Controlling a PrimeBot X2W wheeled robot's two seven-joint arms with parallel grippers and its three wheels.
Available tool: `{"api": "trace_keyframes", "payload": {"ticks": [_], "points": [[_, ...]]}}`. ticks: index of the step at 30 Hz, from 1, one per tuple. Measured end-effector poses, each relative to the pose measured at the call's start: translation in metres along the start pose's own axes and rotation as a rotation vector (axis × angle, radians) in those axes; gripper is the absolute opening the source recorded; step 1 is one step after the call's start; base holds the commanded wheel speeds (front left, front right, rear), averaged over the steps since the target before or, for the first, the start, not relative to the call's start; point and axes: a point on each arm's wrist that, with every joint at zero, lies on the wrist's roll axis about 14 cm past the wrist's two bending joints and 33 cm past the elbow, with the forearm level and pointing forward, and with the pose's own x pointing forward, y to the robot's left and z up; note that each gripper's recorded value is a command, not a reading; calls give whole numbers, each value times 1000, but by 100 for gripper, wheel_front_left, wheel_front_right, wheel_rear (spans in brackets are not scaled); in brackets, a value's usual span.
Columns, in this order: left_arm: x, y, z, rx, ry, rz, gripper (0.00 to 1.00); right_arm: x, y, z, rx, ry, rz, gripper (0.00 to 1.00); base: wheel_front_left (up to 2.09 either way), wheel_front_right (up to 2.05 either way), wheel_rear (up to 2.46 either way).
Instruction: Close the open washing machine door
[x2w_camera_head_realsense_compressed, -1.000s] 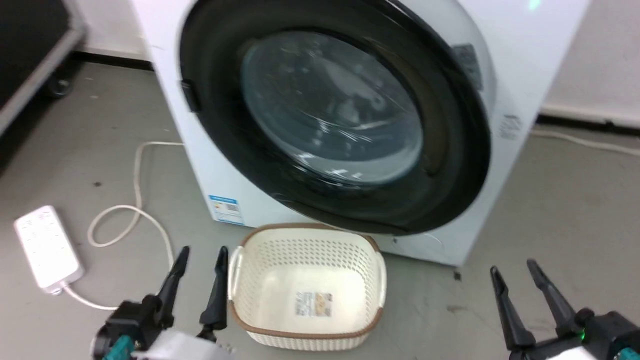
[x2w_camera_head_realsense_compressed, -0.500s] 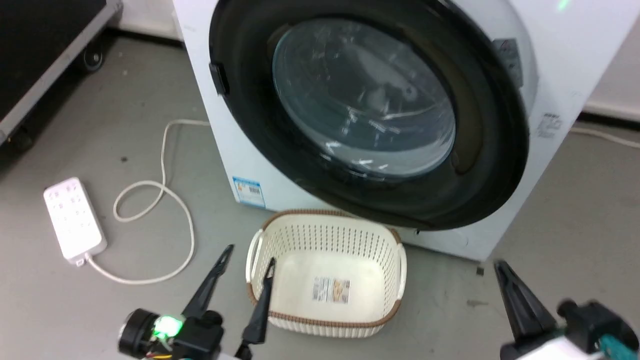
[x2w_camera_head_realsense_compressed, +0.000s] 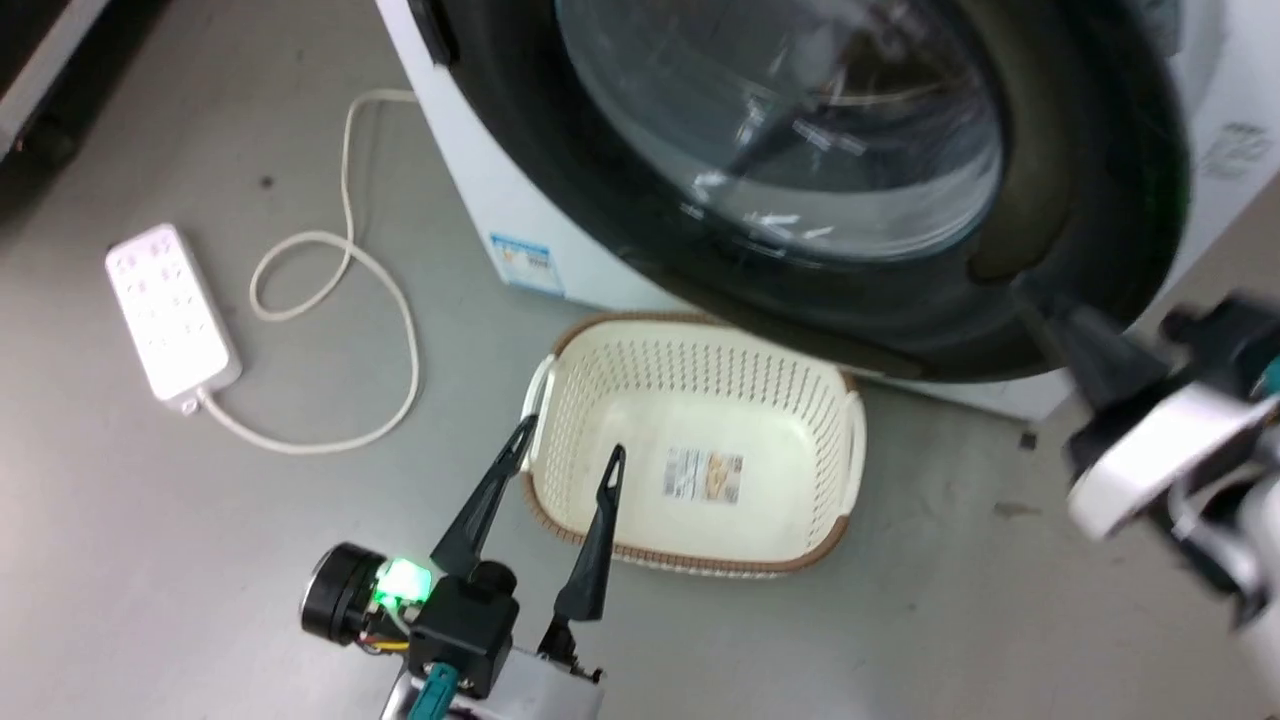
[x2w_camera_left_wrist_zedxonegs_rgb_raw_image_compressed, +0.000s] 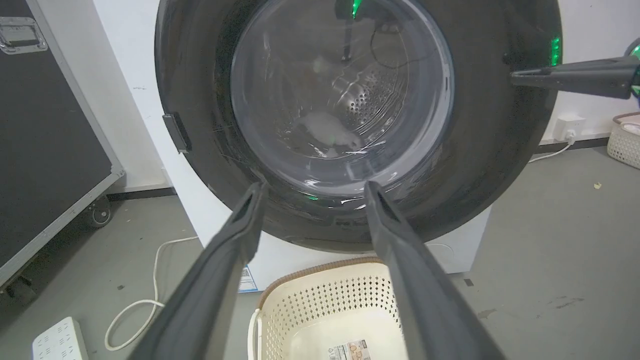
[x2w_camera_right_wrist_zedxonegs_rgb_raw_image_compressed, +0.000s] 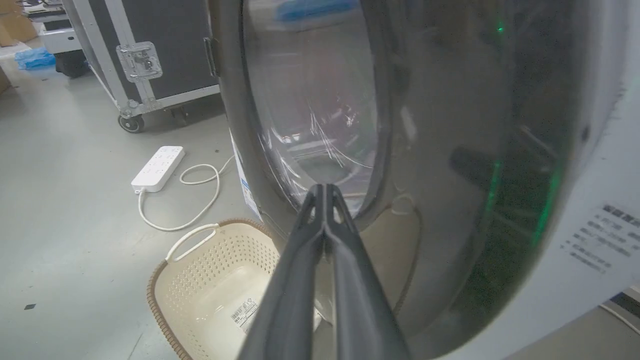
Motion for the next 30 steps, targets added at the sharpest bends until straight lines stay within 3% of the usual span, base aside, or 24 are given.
{"api": "trace_keyframes", "payload": {"ticks": [4, 10, 11, 14, 22, 25, 26, 27, 30], "points": [[6, 2, -13, 1, 36, 17, 100, 25, -36, -14, 17, 64, -30, 0, 0, 0, 0], [9, 2, -22, -3, 63, 27, 100, 44, -61, -21, 36, 92, -57, 0, 0, 0, 0], [11, 1, -27, -7, 79, 29, 100, 55, -85, -21, 48, 100, -101, 0, 0, 0, 0], [13, 1, -29, -6, 83, 31, 100, 60, -101, -23, 56, 109, -138, 0, 0, 0, 0], [14, 2, -26, -4, 74, 37, 100, 65, -105, -28, 91, 120, -163, 0, 0, 0, 0], [13, 2, -15, -13, 40, 39, 100, 53, -107, -11, 89, 75, -191, 2, 0, 0, 0], [13, 2, -12, -18, 30, 37, 100, 49, -107, -5, 86, 57, -196, 48, 0, 0, 0], [12, 2, -9, -20, 21, 34, 100, 45, -107, 1, 81, 38, -201, 100, 0, 0, 0], [9, 7, 0, -33, -5, 43, 100, 26, -105, 12, 61, 1, -220, 100, 0, 0, 0]]}}
